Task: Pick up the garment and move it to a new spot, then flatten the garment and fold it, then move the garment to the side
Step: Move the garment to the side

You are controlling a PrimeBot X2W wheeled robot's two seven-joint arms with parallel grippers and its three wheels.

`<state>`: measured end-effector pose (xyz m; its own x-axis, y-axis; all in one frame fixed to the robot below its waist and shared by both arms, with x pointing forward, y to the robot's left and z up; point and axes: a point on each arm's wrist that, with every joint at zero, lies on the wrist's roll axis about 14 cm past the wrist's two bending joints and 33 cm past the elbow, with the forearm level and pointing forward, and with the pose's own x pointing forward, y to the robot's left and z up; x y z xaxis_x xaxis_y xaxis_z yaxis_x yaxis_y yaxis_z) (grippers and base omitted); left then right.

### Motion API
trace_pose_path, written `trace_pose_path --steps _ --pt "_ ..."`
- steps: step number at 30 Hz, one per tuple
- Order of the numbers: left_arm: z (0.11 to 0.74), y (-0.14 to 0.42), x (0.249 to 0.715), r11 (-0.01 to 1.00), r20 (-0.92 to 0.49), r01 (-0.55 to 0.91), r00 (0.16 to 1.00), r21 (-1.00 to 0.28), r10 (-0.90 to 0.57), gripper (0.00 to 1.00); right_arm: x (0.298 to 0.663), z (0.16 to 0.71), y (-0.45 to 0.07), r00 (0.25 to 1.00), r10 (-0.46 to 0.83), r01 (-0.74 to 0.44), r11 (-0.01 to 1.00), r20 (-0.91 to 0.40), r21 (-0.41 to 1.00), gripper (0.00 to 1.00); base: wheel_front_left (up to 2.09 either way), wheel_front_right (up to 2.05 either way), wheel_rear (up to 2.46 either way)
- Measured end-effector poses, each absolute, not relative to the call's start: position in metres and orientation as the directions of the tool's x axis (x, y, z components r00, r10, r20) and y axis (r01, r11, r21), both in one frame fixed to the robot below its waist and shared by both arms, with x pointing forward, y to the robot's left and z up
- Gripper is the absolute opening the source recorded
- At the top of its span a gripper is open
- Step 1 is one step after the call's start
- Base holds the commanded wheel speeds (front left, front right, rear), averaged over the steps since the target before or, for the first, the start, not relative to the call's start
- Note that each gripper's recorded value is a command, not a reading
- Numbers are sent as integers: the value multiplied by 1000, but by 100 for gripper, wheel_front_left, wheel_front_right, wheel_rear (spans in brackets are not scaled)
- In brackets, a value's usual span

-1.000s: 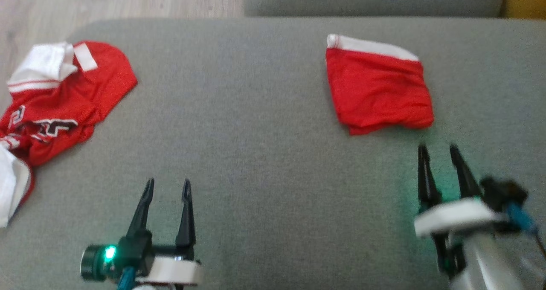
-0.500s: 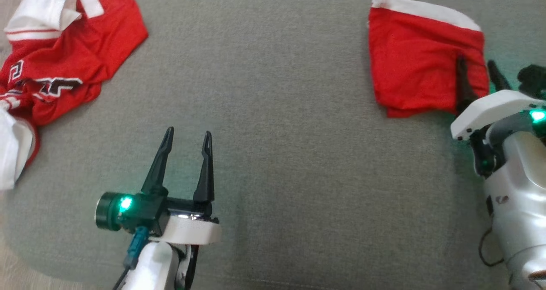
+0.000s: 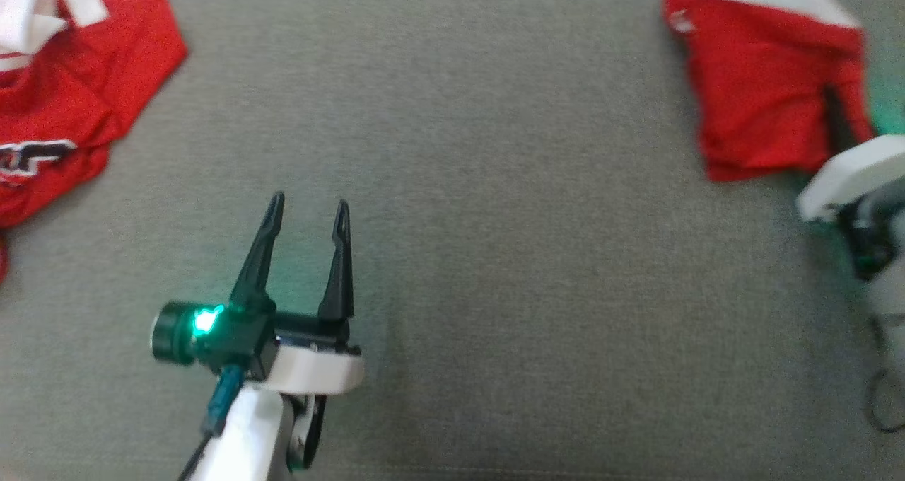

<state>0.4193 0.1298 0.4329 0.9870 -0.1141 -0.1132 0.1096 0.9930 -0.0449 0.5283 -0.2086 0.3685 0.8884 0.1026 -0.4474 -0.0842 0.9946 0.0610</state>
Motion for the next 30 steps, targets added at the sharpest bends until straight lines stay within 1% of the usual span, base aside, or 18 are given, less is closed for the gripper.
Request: trace_pose_path --steps 7,11,12,14,15,20,22,24,26,28,30 --pt "427 102 456 978 -85 204 974 -50 -208 100 519 367 -318 873 -86 18 989 -481 -145 0 0 0 0" --pt "415 89 466 968 -98 244 963 -67 -249 100 519 380 -365 877 -172 60 966 -449 -252 0 0 0 0" --pt "412 86 468 965 -101 251 961 -72 -257 100 520 384 -375 878 -194 75 959 -438 -273 2 0 0 0" --pt "409 80 472 960 -100 269 956 -78 -276 100 521 392 -393 879 -231 96 942 -417 -321 56 0 0 0" --pt "408 78 474 958 -99 275 954 -78 -282 100 521 396 -401 878 -250 109 934 -407 -340 100 0 0 0" --pt "417 77 475 957 -79 280 955 -68 -285 100 531 429 -417 906 -288 136 893 -311 -430 100 0 0 0" --pt "426 79 473 959 -62 273 959 -69 -277 100 536 443 -411 923 -280 146 890 -264 -432 100 0 0 0" --pt "437 83 469 963 -46 261 963 -66 -265 100 541 445 -381 945 -229 128 916 -234 -379 100 0 0 0" --pt "444 89 462 969 -40 239 969 -62 -242 100 539 435 -330 963 -128 47 945 -235 -323 100 0 0 0" --pt "448 97 450 976 -47 207 977 -60 -210 100 527 428 -277 974 -30 -27 970 -226 -244 100 0 0 0" --pt "450 103 435 981 -59 181 981 -69 -185 100 505 425 -236 976 45 -82 983 -214 -167 100 0 0 0"
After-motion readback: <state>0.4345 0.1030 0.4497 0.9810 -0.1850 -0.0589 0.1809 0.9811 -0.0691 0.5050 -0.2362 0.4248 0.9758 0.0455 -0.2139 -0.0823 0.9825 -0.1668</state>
